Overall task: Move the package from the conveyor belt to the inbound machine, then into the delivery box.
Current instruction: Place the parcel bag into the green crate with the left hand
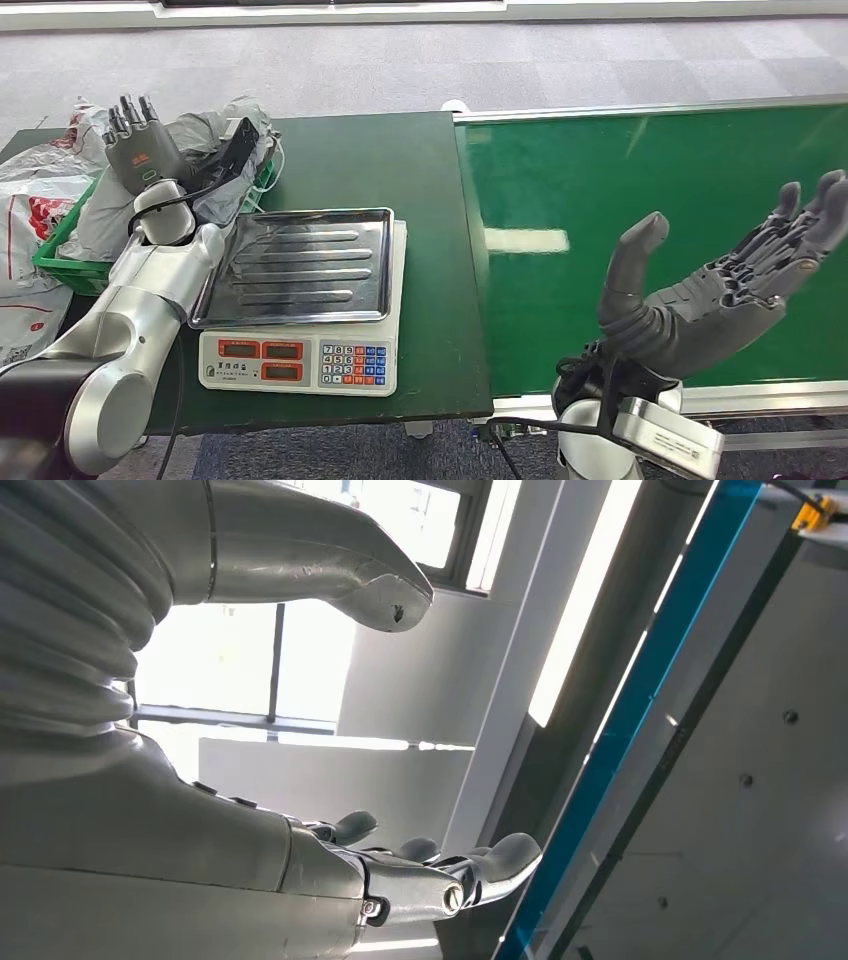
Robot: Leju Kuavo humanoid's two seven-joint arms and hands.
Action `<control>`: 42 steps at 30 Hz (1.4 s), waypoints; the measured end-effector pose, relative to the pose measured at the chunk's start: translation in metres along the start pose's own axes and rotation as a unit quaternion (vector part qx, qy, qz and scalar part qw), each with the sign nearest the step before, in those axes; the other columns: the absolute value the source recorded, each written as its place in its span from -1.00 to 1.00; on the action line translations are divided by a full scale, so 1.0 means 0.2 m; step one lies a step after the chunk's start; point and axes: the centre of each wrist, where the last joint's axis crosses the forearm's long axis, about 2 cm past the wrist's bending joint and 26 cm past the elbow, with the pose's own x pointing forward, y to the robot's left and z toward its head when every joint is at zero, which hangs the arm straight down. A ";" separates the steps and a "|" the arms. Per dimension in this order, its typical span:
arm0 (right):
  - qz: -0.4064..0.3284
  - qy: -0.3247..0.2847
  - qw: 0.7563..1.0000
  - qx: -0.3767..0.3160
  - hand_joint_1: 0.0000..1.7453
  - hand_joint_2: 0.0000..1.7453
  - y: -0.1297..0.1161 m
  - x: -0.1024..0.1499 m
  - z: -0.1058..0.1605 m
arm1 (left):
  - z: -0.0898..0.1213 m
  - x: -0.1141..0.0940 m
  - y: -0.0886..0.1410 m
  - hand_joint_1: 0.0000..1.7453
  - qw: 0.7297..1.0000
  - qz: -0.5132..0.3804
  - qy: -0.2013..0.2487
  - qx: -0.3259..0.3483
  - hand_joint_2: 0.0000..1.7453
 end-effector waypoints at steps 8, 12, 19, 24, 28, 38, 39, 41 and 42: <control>0.004 -0.001 1.000 0.013 -1.00 1.00 0.02 -0.01 0.02 | -0.01 -0.01 0.02 -1.00 0.992 0.121 -0.034 0.020 -1.00; 0.006 -0.001 1.000 0.014 -1.00 1.00 0.01 -0.01 0.02 | -0.01 0.07 0.05 -1.00 0.893 0.415 -0.147 -0.095 -1.00; -0.007 0.016 1.000 0.007 -1.00 1.00 0.01 -0.02 0.03 | 0.08 0.22 0.12 -1.00 0.389 0.816 -0.345 -0.254 -1.00; -0.009 0.020 1.000 0.009 -1.00 1.00 0.01 -0.03 0.04 | 0.18 0.20 0.12 -1.00 0.257 0.872 -0.351 -0.224 -1.00; -0.008 0.019 1.000 0.011 -1.00 1.00 0.00 -0.03 0.04 | 0.27 0.17 0.11 -1.00 0.216 0.890 -0.351 -0.196 -1.00; -0.010 0.027 0.999 0.013 -1.00 1.00 -0.01 -0.03 0.07 | 0.48 0.19 0.17 -1.00 0.170 0.875 -0.421 -0.168 -1.00; -0.014 0.032 0.999 0.010 -1.00 1.00 -0.01 -0.03 0.07 | 0.51 0.19 0.17 -1.00 0.167 0.872 -0.432 -0.159 -1.00; -0.030 0.049 0.998 0.001 -1.00 1.00 -0.02 -0.03 0.08 | 0.58 0.18 0.18 -1.00 0.160 0.863 -0.459 -0.137 -1.00; -0.043 0.060 0.997 -0.005 -1.00 1.00 -0.02 -0.03 0.09 | 0.63 0.18 0.18 -1.00 0.156 0.858 -0.473 -0.127 -1.00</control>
